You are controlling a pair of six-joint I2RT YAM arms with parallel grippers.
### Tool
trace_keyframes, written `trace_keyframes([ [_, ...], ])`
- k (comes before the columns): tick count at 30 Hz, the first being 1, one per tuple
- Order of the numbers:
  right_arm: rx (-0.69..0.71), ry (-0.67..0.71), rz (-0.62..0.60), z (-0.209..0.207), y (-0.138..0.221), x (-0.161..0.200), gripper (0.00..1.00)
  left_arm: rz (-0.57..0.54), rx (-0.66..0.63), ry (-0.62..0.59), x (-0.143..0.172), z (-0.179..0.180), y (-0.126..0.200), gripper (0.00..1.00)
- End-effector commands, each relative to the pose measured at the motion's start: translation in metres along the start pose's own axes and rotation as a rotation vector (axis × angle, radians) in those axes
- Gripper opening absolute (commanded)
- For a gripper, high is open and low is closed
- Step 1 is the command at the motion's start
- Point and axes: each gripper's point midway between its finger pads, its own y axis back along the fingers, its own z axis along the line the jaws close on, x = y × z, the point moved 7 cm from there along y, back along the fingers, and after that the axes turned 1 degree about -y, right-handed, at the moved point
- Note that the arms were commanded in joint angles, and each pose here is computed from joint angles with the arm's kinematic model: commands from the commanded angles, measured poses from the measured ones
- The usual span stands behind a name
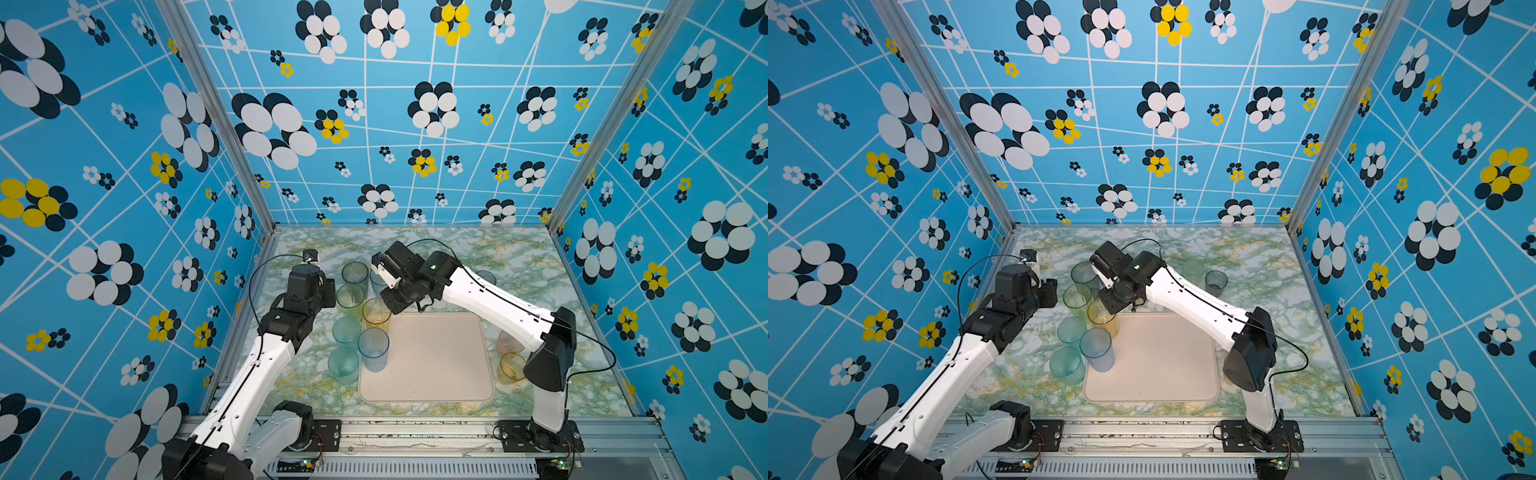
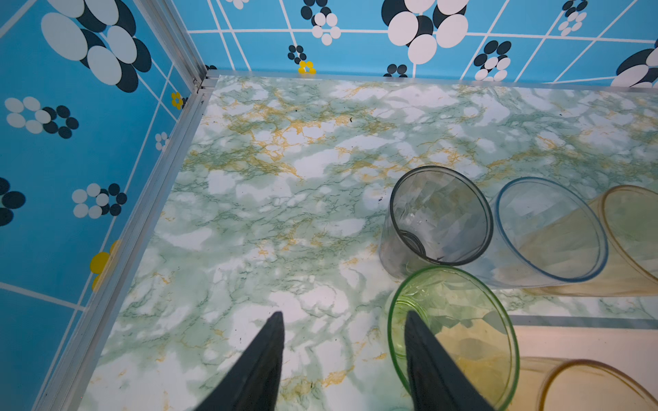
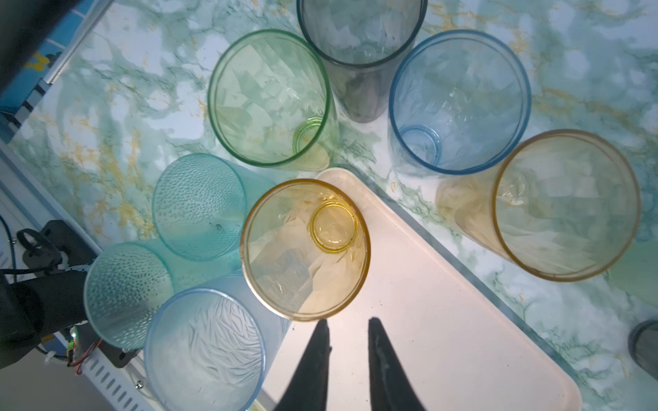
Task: Place the glasses into the tray
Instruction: Move the glass to the tray.
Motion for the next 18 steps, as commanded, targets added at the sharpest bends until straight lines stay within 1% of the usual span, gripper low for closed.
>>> trace_keyframes([
  [1,0.007,0.009,0.051,-0.006,-0.004,0.0,0.22,-0.028,-0.004,-0.014,-0.01,-0.001,0.006,0.55],
  [18,-0.019,0.01,0.11,-0.008,-0.028,-0.005,0.22,-0.016,-0.015,-0.025,-0.007,-0.001,-0.002,0.55],
])
